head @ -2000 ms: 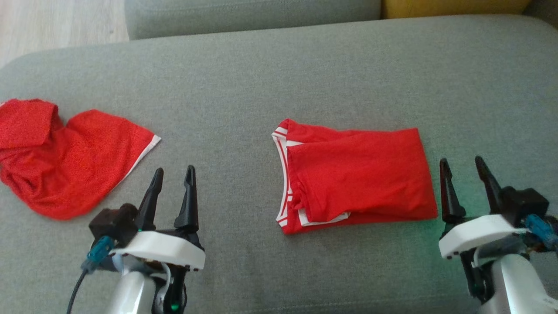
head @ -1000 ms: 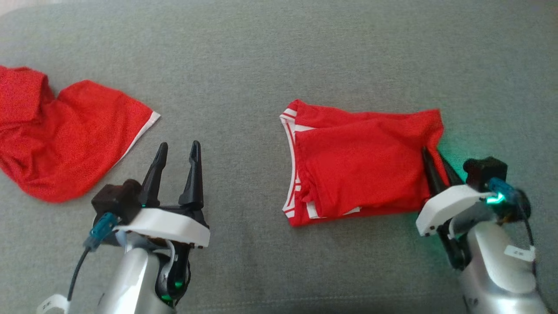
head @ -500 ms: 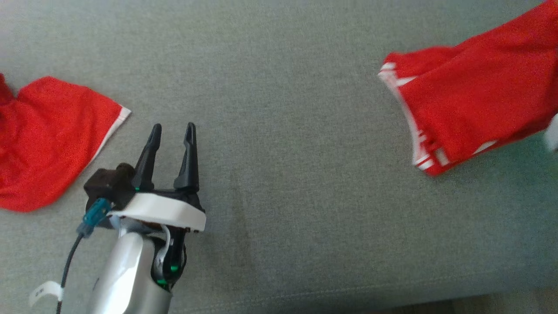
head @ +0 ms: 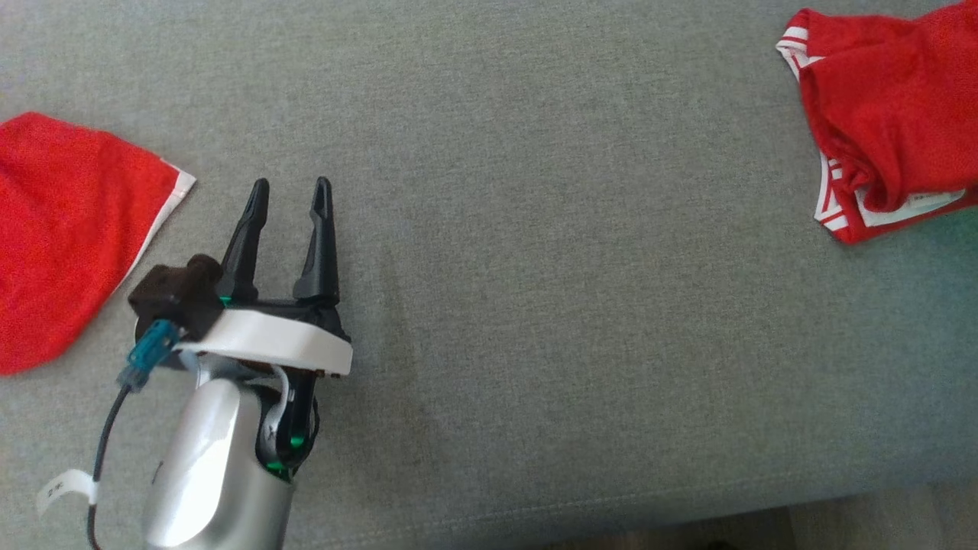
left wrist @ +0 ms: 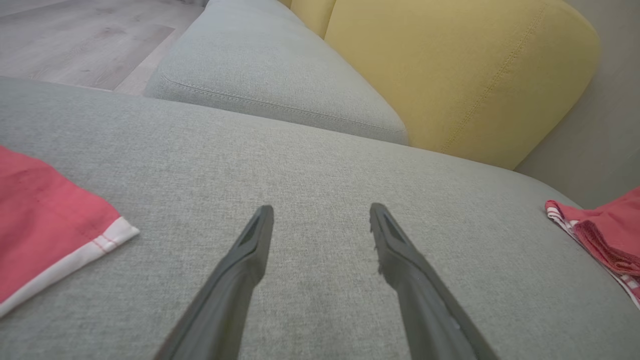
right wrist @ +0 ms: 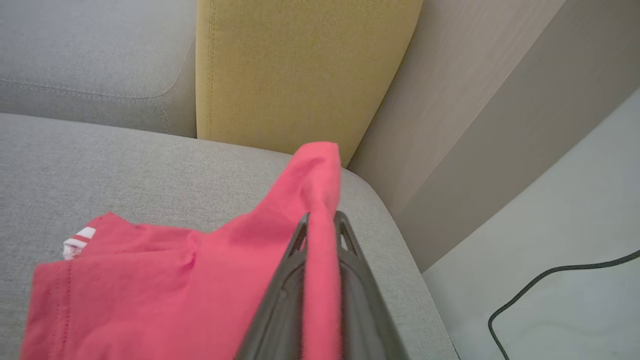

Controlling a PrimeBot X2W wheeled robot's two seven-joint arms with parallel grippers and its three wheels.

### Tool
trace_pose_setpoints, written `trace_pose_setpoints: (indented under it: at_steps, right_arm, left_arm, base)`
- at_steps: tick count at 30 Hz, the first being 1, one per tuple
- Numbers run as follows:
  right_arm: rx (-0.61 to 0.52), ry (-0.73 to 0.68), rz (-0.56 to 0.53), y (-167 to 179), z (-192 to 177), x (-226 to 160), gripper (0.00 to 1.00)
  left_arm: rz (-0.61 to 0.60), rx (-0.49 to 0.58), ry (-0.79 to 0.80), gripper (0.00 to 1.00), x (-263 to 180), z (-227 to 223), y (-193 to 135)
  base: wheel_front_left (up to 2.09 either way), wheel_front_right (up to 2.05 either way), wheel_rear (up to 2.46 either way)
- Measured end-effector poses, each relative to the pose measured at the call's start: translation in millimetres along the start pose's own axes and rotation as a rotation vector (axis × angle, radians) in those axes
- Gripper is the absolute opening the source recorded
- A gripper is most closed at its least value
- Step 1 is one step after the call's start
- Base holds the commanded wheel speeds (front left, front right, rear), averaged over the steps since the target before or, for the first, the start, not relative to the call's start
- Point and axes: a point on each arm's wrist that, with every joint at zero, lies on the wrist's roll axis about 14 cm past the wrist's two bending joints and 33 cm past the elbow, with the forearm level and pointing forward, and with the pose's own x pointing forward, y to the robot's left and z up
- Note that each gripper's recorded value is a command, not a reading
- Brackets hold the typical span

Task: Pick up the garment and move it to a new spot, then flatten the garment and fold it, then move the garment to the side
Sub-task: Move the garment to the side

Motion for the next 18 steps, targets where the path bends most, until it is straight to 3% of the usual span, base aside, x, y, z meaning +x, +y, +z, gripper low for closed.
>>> trace_pose_setpoints:
  at_steps: [1, 2, 12, 18]
  right_arm:
    - [0.010, -0.004, -0.001, 1.0, 1.2, -0.5, 0.45]
    - [0.017, -0.007, -0.001, 1.8, 2.2, -1.2, 1.00]
    - [-0.034, -0.105, -0.006, -0.5, 37.7, -15.4, 1.00]
    - [0.026, -0.249, 0.064, 31.2, 83.8, -31.8, 1.00]
  left_arm:
    - [0.000, 0.001, 0.000, 1.00, -0.2, 0.2, -0.2]
    - [0.000, 0.001, -0.002, 1.00, -0.4, 1.1, -0.4]
    - [-0.007, 0.006, -0.029, 1.00, -5.3, 15.0, -5.8]
    - [-0.002, 0.000, -0.064, 1.00, -19.3, 31.6, -8.8]
  base:
    - [0.00, 0.00, 0.00]
    - [0.00, 0.00, 0.00]
    - [0.00, 0.00, 0.00]
    - [0.00, 0.00, 0.00]
